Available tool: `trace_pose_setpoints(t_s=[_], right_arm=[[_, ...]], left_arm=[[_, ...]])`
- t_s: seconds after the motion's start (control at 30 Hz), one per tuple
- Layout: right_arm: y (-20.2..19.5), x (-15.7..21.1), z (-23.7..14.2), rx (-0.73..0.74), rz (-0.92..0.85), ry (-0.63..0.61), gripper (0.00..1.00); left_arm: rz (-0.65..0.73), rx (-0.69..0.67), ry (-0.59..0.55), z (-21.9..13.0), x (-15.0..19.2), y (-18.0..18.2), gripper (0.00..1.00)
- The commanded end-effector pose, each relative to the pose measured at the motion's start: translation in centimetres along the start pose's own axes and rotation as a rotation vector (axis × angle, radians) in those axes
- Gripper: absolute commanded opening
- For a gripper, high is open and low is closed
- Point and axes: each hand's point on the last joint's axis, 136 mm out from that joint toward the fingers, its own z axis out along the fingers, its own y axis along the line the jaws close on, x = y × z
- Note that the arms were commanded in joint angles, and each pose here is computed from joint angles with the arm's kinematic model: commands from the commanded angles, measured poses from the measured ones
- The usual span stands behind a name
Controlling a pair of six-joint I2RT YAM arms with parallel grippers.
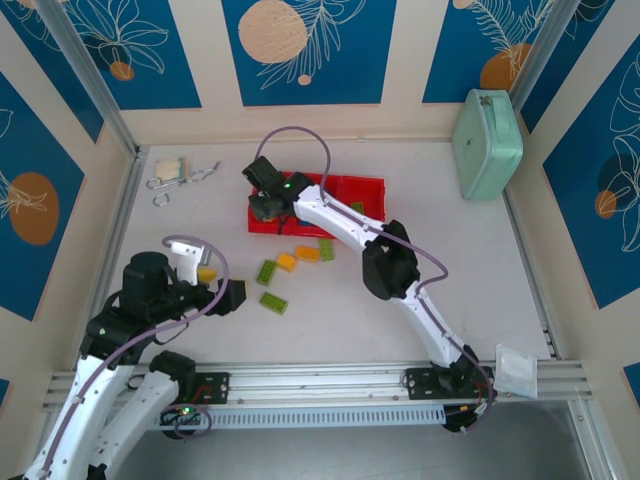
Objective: Sort the legos into containers by color
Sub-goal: Place the lego in the container.
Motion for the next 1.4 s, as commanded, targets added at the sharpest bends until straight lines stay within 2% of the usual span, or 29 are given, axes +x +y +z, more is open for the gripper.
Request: trace_pose_setpoints(t_s=[0.0,0.13,0.23,0.3,0.5,0.63,0.83,0.97,1.2,1.37], right_arm=[[-1.3,-0.6,0.3,0.044,-0.011,0.005,0.3],[-2.0,-0.3,1.4,0.06,-0.008,0.019,0.31],[-2.6,0.0,1.7,0.077,-0.004,0.029,0.36],[-2.8,0.3,1.9,0.091,-0.002,0.036,0.44],[-2.6,0.1,0.7,0.094,0.012,0.038,0.76],[-2.2,-0.6,-1.1,0.077,0.033,0.024,0.85],[-0.9,-0.8,-3.9,0.01,0.042,0.029,0.87],[0.4,0.2,-5.4,-0.078,-0.024,0.046,0.88],[0.4,4.8,-6.0,-0.216,-0.227,0.082,0.88],[0.9,9.7,-5.7,-0.324,-0.355,0.197,0.84]], left_arm=[[-0.006,-0.003,-0.019,-0.3,-0.3,0.0,0.99],[-0.007,-0.003,-0.021,-0.3,-0.3,0.1,0.99],[-0.009,-0.002,-0.019,-0.3,-0.3,0.1,0.99],[-0.01,-0.003,-0.018,-0.2,-0.3,0.1,0.99],[-0.015,-0.007,-0.018,-0.2,-0.4,0.3,1.0],[-0.024,-0.01,-0.007,0.1,-0.3,0.4,0.99],[-0.03,-0.013,0.006,0.3,-0.3,0.6,0.99],[-0.036,-0.022,0.011,0.4,-0.2,0.8,0.99],[-0.043,-0.027,0.019,0.6,-0.2,1.0,0.99],[-0.051,-0.036,0.027,0.7,-0.1,1.2,0.99]])
